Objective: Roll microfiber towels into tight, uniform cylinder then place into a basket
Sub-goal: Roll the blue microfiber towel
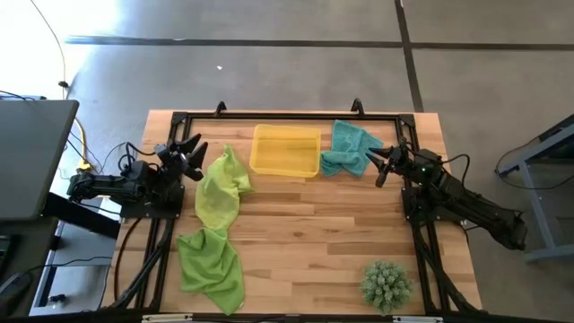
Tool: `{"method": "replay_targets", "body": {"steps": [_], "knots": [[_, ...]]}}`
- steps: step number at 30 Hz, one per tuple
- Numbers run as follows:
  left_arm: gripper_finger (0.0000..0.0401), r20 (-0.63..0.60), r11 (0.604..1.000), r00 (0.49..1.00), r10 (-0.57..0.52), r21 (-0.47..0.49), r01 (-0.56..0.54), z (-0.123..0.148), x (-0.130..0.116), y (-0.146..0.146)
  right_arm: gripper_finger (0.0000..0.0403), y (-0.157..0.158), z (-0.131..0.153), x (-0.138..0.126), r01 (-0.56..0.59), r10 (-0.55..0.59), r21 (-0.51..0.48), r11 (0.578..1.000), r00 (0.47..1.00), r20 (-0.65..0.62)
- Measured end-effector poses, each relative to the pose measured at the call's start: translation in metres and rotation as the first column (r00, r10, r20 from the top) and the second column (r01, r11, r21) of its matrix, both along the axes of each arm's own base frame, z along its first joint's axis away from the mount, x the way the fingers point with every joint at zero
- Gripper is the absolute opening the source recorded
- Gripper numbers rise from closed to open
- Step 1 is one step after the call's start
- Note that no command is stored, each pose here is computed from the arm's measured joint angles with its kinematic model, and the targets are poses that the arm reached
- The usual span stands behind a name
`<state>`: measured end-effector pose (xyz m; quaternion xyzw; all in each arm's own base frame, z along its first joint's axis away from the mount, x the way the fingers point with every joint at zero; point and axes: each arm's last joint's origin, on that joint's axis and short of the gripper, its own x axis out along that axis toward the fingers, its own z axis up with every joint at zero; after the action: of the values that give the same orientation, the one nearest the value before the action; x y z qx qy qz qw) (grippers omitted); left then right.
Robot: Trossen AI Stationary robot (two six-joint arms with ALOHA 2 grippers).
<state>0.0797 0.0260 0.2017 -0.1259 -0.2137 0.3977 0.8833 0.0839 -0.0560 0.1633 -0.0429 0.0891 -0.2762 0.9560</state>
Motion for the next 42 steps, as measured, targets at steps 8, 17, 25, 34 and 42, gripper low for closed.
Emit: {"method": "replay_targets", "body": {"steps": [8,17,25,34,42], "knots": [[0.0254,0.076,0.998,0.997,-0.030,-0.054,0.034,0.000,0.000,0.000,0.0089,0.000,0.000,0.000,0.000,0.000,0.000,1.000,1.000,0.000],[0.0254,0.129,0.979,0.971,-0.203,0.057,0.197,0.009,0.000,-0.004,0.0089,0.000,0.000,0.000,0.000,0.000,0.002,1.000,1.000,0.002],[0.0254,0.270,0.956,0.921,-0.280,0.162,0.244,0.023,-0.008,-0.007,0.0089,0.000,0.007,0.001,0.005,-0.005,0.006,1.000,0.996,0.091],[0.0254,0.244,0.945,0.918,-0.313,0.178,0.275,0.028,-0.002,-0.008,0.0089,0.001,0.025,0.001,-0.043,0.027,0.042,0.998,0.945,0.327],[0.0254,0.127,0.947,0.947,-0.294,0.174,0.270,0.052,0.017,-0.006,0.0089,0.001,0.028,0.001,-0.042,0.036,0.011,0.999,0.936,0.352]]}}
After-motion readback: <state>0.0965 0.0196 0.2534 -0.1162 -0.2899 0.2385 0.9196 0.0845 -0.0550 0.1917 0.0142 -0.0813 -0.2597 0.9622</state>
